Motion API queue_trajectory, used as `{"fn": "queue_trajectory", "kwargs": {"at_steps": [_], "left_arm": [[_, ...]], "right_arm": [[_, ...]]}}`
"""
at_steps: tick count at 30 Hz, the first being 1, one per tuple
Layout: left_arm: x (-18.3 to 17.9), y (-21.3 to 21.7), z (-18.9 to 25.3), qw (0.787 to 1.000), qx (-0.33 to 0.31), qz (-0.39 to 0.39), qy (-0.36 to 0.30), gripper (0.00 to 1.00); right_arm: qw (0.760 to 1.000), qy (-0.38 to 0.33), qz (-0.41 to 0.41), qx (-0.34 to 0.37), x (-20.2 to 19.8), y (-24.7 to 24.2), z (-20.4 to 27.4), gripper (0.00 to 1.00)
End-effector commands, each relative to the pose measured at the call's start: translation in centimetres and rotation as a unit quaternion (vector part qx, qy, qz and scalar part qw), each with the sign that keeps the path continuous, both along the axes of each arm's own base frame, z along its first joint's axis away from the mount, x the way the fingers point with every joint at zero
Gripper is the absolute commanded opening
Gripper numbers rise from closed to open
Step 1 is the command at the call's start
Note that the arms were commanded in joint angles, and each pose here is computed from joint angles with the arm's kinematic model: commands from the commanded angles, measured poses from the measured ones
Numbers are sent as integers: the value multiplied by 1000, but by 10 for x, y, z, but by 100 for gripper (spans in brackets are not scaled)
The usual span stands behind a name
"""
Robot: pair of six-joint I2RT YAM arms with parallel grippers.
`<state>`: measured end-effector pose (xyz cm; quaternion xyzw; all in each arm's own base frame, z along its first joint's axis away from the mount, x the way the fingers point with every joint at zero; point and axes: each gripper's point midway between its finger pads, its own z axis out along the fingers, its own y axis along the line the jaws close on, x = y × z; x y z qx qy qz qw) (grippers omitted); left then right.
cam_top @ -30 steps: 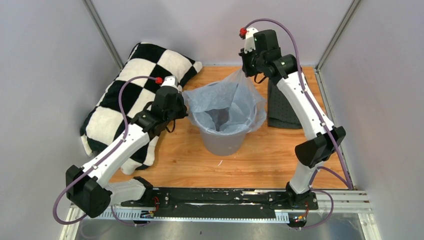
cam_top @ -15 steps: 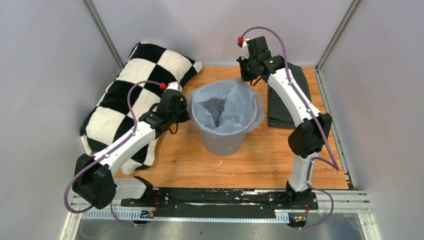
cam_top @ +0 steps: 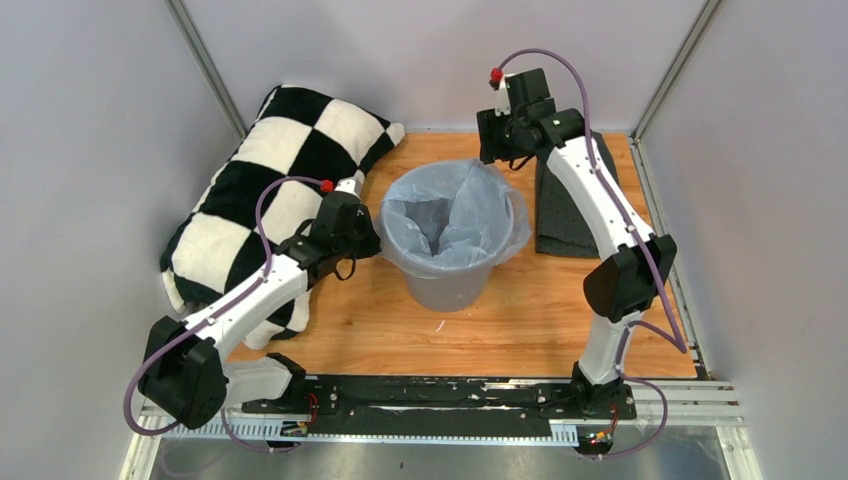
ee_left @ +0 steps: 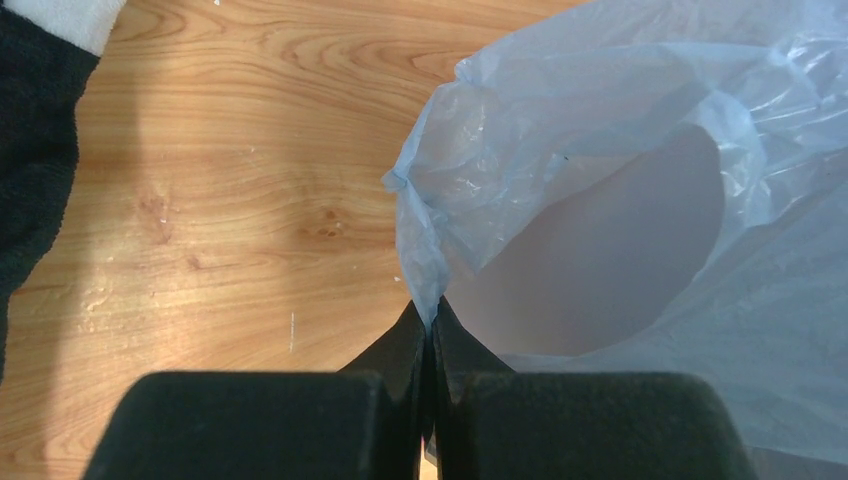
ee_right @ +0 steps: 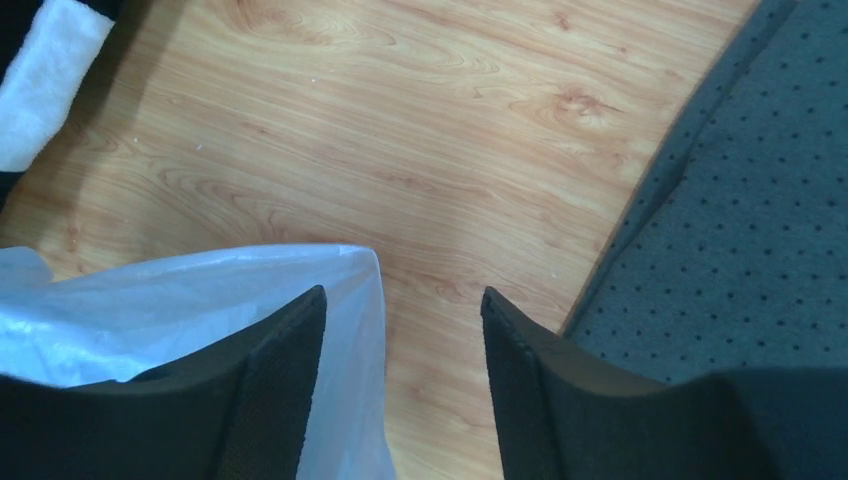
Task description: Put the trash bags into the trash bin
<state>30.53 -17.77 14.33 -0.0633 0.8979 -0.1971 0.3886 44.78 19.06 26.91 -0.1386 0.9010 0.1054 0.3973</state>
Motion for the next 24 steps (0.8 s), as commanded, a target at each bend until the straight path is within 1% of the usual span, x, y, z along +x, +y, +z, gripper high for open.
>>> {"fn": "queue_trajectory", "kwargs": {"at_steps": [1,2,4,8,13,19,23,24], "left_arm": [[-2,1,6,1000,-8,-2,-6,0],[-3,1,6,1000,-8,-3,-7,0],[-3,1,8,1000,-9,-3,-8,0],[-2,1,10,1000,-9,-5,-10,0],[-2,2,11,1000,-6,-6,-11,0],[0,0,12,1000,-6,-8,-11,0],[0,0,13,1000,-6,-6,-13,0],[0,0,14,1000,-5,-7,-13,0]], "right_arm": [[999,-41,-26,3,-24,-26,55,66],[999,-45,-29,3,-30,-31,60,69],[998,-52,-31,12,-42,-40,70,71],[997,-58,25,48,-73,-34,79,70],[995,-43,66,62,-103,-29,66,69],[994,-16,87,71,-110,-21,51,67],[993,-1,92,73,-112,-16,42,62],[993,2,91,74,-112,-16,41,59]]}}
